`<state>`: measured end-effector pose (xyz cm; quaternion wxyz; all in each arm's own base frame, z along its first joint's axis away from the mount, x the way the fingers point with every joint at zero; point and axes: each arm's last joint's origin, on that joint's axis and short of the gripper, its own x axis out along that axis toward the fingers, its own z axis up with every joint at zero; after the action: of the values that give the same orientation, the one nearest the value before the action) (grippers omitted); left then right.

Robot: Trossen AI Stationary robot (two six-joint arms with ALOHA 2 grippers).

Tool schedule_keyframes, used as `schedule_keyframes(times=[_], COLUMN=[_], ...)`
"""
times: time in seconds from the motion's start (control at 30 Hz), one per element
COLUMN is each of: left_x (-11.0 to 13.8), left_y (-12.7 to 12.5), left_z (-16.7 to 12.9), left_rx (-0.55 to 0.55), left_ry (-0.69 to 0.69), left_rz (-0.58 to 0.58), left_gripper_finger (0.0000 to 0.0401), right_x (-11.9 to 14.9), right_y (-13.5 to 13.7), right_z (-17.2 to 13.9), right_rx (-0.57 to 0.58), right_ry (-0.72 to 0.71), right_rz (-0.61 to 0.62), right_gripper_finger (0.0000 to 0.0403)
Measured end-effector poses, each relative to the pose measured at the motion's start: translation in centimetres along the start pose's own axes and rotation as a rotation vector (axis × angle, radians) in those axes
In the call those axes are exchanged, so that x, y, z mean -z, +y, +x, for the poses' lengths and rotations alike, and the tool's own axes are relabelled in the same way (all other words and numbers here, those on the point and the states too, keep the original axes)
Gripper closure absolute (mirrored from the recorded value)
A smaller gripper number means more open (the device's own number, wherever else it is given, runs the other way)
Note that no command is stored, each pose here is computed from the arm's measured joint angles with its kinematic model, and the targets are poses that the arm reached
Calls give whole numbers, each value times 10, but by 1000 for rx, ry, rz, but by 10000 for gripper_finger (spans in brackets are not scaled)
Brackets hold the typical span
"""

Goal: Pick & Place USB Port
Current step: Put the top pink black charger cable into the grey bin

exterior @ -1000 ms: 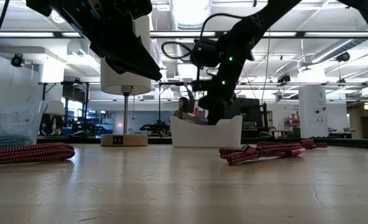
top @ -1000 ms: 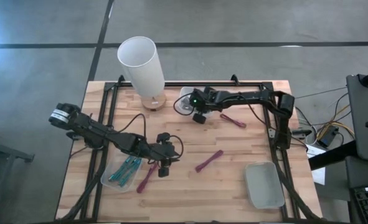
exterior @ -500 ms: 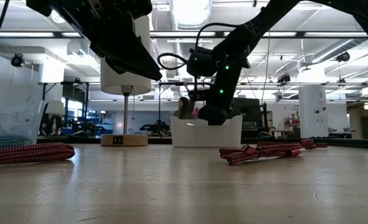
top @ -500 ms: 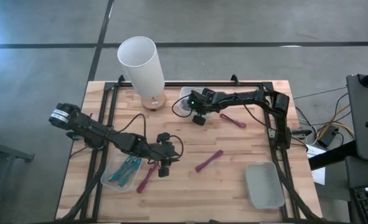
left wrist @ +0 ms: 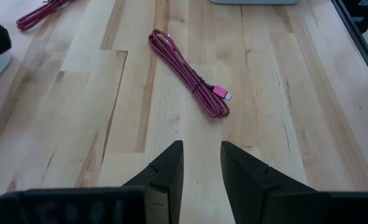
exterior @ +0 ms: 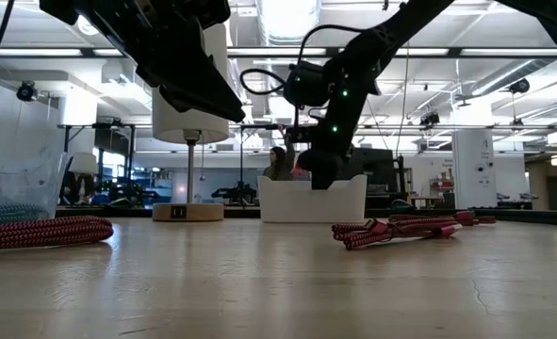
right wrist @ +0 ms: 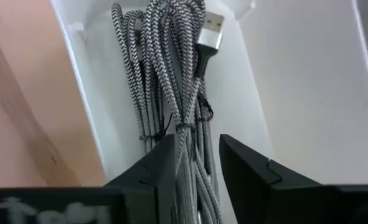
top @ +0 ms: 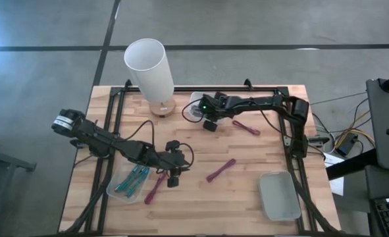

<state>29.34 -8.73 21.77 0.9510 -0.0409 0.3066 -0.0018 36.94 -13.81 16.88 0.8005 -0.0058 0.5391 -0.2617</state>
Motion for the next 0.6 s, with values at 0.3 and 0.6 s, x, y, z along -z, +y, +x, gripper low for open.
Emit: schedule_keyframes(times=[0.3,0.6], left_x=[0,0], left_y=[0,0], left_z=[0,0], left_rx=[0,-1], left_ry=[1,3], left_rz=[-4,-10], left_gripper_finger=[298,298], right_x=[4,17], right_y=[10,50], right_z=[-44,-90], right_rx=[-26,-91], right_ry=[11,20], right_rz=[16,8], right_gripper_finger=[268,281])
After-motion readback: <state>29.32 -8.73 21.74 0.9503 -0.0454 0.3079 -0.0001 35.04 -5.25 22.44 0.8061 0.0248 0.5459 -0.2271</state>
